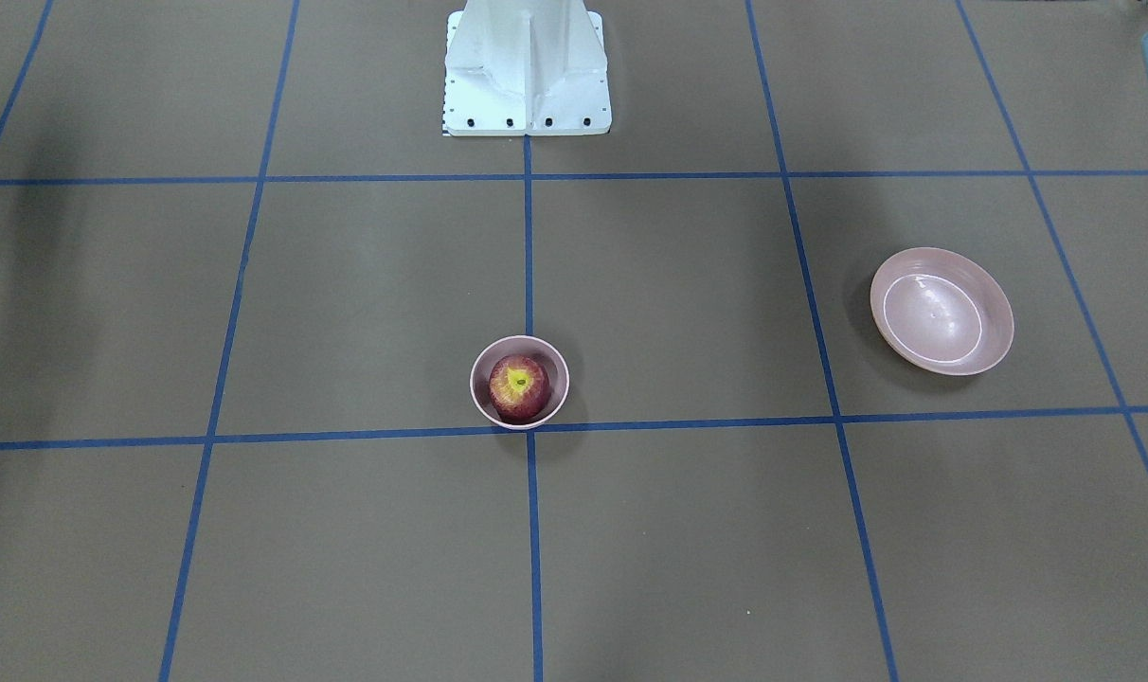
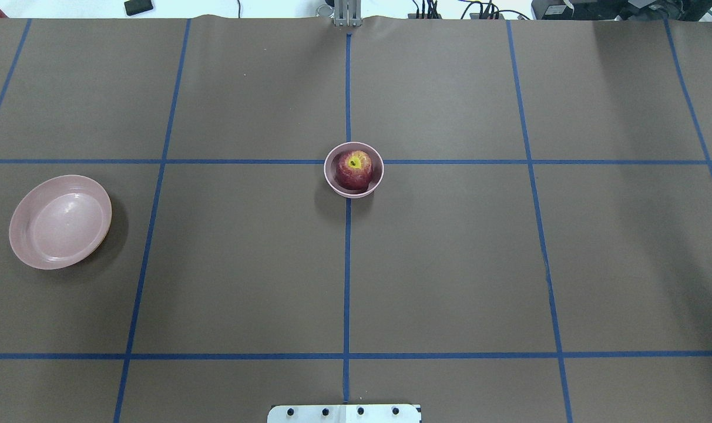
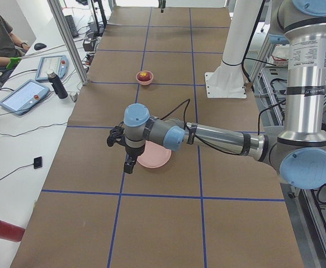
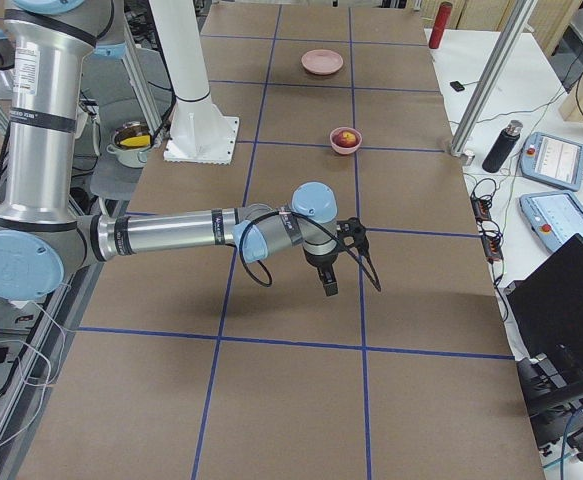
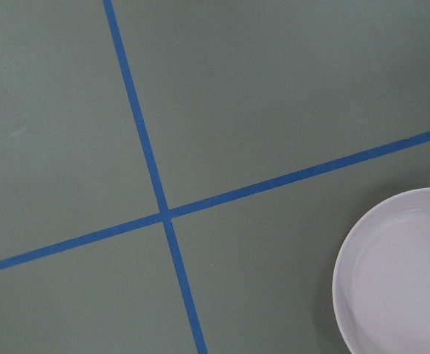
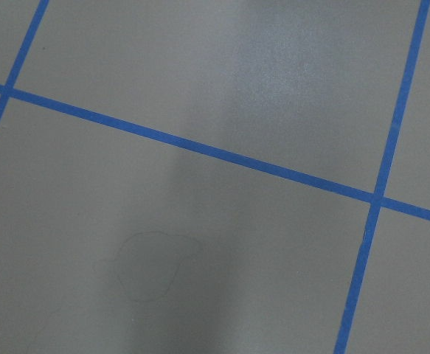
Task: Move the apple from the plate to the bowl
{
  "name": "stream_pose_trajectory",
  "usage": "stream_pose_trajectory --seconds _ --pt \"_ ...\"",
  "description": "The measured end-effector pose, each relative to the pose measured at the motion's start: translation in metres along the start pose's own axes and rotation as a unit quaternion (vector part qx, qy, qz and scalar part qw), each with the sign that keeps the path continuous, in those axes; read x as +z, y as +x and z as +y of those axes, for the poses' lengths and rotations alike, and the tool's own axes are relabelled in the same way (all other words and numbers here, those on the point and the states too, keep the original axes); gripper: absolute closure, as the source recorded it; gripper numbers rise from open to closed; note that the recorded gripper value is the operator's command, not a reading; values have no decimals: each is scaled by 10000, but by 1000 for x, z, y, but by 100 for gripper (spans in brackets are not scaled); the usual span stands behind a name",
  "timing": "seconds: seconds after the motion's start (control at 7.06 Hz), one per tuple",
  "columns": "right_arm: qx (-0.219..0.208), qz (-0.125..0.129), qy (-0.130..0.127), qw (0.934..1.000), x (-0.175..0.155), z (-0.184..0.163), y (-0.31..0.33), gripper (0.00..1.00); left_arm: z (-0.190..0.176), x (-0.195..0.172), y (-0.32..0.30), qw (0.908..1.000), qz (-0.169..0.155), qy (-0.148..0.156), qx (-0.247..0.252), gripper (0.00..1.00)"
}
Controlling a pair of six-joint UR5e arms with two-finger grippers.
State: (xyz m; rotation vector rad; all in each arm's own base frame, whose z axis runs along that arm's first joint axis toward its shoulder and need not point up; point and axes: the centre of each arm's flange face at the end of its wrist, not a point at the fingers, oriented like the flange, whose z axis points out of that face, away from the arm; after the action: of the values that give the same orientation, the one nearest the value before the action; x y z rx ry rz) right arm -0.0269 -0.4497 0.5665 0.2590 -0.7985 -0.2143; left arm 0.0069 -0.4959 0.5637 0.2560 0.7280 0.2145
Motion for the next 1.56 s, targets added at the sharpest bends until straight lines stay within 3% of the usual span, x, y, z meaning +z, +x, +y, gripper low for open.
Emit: stream_pose_trajectory --seconds 1.56 --pt "-86 78 -81 9999 11 -3 -6 0 0 2 1 10000 15 1 -82 2"
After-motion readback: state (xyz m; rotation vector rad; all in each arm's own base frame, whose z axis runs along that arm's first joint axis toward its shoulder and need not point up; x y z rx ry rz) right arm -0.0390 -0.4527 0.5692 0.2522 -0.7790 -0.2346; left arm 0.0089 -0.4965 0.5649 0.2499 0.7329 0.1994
